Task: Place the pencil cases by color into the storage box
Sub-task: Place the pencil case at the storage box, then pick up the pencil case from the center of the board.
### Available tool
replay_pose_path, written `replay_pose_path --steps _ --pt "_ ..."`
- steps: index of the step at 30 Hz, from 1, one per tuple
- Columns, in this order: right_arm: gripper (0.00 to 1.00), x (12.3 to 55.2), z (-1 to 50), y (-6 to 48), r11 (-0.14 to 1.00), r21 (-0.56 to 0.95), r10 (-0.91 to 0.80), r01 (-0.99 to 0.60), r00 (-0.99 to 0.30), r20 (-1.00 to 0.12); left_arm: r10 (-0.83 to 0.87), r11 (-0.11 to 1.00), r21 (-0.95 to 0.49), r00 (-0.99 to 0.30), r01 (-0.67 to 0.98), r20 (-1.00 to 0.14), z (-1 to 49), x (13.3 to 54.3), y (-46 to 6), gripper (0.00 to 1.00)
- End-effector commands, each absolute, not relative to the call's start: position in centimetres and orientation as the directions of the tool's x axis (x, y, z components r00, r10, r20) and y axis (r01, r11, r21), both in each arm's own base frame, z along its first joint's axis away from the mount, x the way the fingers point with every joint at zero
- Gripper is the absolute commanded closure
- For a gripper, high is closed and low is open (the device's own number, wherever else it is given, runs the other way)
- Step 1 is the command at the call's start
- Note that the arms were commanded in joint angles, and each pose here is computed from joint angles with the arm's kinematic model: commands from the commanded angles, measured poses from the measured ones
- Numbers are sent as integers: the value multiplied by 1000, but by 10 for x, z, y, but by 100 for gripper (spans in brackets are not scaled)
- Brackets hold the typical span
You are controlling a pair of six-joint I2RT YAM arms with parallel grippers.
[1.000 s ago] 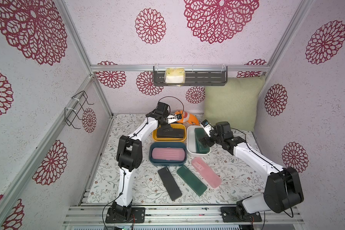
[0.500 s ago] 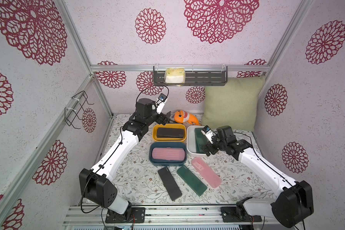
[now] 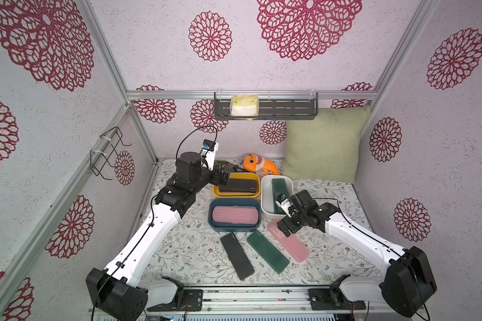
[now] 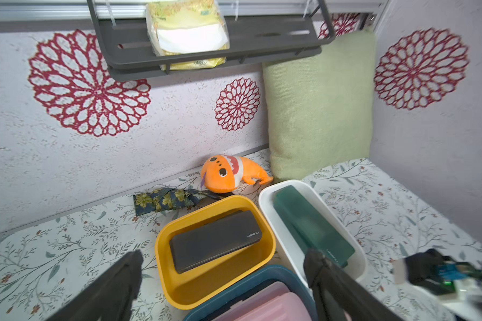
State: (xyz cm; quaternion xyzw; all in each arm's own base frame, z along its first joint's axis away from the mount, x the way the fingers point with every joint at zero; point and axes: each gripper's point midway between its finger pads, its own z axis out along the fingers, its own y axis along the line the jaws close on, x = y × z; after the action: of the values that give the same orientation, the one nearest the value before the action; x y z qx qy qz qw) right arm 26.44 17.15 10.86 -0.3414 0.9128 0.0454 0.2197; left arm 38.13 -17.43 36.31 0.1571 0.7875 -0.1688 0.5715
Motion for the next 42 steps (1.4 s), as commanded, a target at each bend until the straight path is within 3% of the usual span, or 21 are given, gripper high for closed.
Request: replay_pose_path --steps 1,9,21,42 --pt "1 260 92 172 754 -60 -625 -654 -686 -374 11 855 -170 -345 490 -939 356 368 -186 3" --pt "1 256 58 164 727 -80 -679 -682 -695 -237 -23 866 -197 -358 459 -934 361 352 -176 3" --pt "1 251 47 172 710 -59 -696 -702 -686 -212 -107 879 -251 -346 405 -932 372 337 -161 3" --pt "1 243 28 177 695 -46 -714 -718 -681 -161 -74 897 -219 -359 383 -931 365 329 -152 3"
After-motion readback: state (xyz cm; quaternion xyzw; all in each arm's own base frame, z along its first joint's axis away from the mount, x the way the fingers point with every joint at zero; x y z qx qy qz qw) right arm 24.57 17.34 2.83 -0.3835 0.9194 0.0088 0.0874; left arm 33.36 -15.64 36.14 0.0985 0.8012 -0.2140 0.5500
